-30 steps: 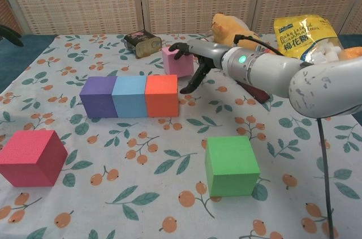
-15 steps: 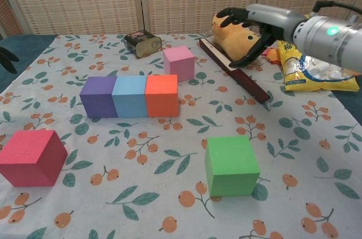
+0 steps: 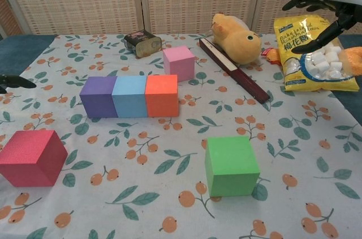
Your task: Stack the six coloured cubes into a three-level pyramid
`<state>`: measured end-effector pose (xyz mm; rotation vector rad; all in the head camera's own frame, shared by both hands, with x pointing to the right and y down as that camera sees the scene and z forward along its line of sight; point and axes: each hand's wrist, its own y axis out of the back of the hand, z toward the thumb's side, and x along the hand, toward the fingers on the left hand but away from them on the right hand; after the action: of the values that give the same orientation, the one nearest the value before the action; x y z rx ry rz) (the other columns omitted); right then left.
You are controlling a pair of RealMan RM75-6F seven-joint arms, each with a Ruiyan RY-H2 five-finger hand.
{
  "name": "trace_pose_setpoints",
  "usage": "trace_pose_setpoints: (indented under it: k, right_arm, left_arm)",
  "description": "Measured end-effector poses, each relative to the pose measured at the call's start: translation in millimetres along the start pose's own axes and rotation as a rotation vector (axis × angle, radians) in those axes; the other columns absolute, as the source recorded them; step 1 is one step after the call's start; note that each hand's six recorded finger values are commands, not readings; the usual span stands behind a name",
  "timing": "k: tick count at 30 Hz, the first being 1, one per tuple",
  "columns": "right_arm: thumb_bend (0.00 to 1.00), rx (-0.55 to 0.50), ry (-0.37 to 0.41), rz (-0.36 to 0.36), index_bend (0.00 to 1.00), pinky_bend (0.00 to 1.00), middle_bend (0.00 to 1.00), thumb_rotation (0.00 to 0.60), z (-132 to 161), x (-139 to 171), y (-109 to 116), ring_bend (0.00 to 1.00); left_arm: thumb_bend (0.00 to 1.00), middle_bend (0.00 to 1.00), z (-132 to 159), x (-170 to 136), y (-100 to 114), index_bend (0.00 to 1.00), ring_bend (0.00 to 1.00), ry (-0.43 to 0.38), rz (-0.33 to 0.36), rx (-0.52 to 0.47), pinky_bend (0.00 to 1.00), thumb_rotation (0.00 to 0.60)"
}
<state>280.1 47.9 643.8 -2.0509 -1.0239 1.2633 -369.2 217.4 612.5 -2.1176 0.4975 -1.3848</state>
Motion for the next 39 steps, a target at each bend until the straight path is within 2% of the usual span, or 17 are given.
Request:
trace_pose_setpoints:
  k: [10, 19, 25, 27, 30, 35, 37, 39]
  right_arm:
    - [0.0, -0.009, -0.011, 0.007, 0.0, 0.02, 0.08, 0.6, -8.7, -1.7, -1.1, 0.0]
    - [0.0, -0.017, -0.022, 0.014, 0.0, 0.02, 0.08, 0.6, -14.6, -0.1, -3.4, 0.0]
    - [0.0, -0.023, -0.031, 0.015, 0.0, 0.02, 0.08, 0.6, -19.4, 2.0, -3.6, 0.0]
    - [0.0, -0.024, -0.033, 0.014, 0.0, 0.02, 0.08, 0.6, -20.8, 2.6, -3.6, 0.0]
    - [0.0, -0.026, -0.038, 0.016, 0.0, 0.02, 0.08, 0.6, -23.5, 3.6, -4.6, 0.0]
    - [0.0, -0.031, -0.046, 0.019, 0.0, 0.02, 0.08, 0.6, -28.4, 6.7, -6.6, 0.0]
    - [0.0, -0.033, -0.048, 0.013, 0.0, 0.02, 0.08, 0.6, -30.1, 8.8, -5.1, 0.0]
    - [0.0, -0.035, -0.049, 0.005, 0.0, 0.02, 0.08, 0.6, -31.4, 11.3, -2.1, 0.0]
  left_arm:
    - [0.32, 0.0, 11.7, 9.3, -28.1, 0.0, 0.0, -0.004, -0.105, 0.071, 0.11, 0.6]
    - [0.32, 0.0, 21.6, 17.7, -43.4, 0.0, 0.0, -0.001, -0.141, 0.078, 0.11, 0.6]
    - [0.31, 0.0, 22.1, 27.3, -46.7, 0.03, 0.01, 0.019, -0.111, 0.066, 0.17, 0.6]
    - [0.31, 0.03, 21.8, 30.1, -46.0, 0.08, 0.06, 0.026, -0.093, 0.059, 0.22, 0.6]
    - [0.31, 0.13, 20.7, 33.8, -45.5, 0.18, 0.19, 0.037, -0.059, 0.061, 0.33, 0.6]
    - [0.29, 0.36, 17.3, 36.1, -42.4, 0.4, 0.45, 0.061, -0.028, 0.066, 0.59, 0.6]
    - [0.29, 0.41, 17.4, 37.0, -39.6, 0.45, 0.49, 0.065, -0.014, 0.067, 0.65, 0.6]
    - [0.29, 0.44, 17.9, 37.6, -36.5, 0.48, 0.52, 0.065, -0.001, 0.059, 0.67, 0.6]
